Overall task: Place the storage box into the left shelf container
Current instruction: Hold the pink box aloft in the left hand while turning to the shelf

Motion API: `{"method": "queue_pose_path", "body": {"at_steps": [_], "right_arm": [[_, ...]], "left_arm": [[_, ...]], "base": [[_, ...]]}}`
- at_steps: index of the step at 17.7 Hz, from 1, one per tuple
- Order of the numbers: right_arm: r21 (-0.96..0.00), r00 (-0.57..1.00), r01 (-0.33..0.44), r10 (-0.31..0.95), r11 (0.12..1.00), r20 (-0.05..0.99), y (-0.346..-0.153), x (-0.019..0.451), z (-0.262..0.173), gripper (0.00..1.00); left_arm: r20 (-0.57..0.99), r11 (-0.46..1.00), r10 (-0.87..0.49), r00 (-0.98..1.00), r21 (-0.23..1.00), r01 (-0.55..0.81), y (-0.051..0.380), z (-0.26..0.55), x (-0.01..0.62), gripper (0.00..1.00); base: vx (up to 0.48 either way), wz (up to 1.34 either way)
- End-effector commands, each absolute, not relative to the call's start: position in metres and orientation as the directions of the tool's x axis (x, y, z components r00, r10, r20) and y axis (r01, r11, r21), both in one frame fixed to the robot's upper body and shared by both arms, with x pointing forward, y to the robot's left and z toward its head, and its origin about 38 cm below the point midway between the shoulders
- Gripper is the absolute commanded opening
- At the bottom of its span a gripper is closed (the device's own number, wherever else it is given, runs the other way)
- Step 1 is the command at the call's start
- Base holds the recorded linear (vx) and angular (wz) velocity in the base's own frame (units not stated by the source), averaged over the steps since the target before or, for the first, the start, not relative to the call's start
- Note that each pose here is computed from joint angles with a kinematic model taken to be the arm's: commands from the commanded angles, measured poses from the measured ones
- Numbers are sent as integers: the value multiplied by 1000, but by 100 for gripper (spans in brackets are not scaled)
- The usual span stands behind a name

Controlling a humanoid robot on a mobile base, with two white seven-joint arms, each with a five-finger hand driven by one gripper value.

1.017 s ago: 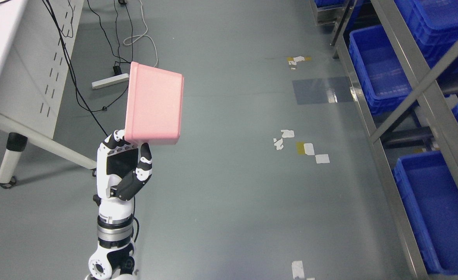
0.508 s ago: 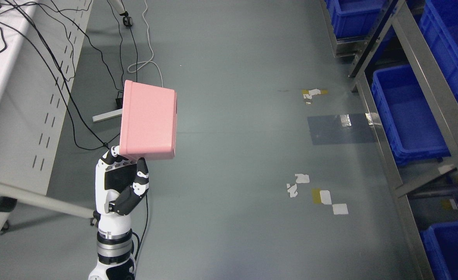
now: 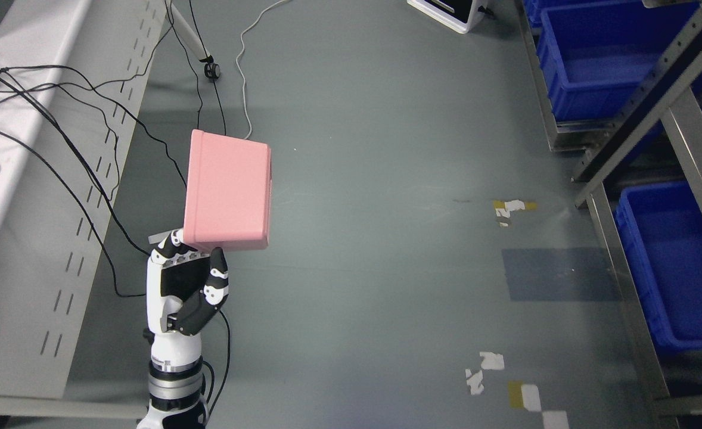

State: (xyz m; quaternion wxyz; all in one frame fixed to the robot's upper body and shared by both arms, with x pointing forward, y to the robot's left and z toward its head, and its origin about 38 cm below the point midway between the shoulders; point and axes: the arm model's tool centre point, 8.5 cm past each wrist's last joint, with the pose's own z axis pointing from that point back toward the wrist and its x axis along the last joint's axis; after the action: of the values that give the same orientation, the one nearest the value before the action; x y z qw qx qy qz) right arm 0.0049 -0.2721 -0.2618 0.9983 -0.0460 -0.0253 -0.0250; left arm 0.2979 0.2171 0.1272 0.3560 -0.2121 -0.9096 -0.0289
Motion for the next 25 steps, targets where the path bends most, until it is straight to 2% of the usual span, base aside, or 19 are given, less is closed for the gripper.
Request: {"method": "queue_pose_path", "body": {"at_steps": [1,8,12,16,25], "right_arm": [[-107,995,74,-66,992,77,-284,13,-261,100],[-107,995,74,-66,992,78,-284,14,-261,100],[-105,995,74,-66,992,77,-284,13,-261,100],[-107,995,74,-66,992,77,-284,13,-261,100],[-107,995,74,-66,992,78,-284,14,-261,100]], "left_arm": [[678,907,358,-642,-91,410,220,121,296,3],[689,882,399,-605,-108,459,201,114,289,3],[711,865,419,-565,-123,487,191,104,278,3],[771,804,466,-434,-165,571,161,72,250,3],[849,788,449,-278,-230,570,153,21,229,3]], "base": [[482,196],[527,105],[555,-498],[453,-1123],[274,-1359]]}}
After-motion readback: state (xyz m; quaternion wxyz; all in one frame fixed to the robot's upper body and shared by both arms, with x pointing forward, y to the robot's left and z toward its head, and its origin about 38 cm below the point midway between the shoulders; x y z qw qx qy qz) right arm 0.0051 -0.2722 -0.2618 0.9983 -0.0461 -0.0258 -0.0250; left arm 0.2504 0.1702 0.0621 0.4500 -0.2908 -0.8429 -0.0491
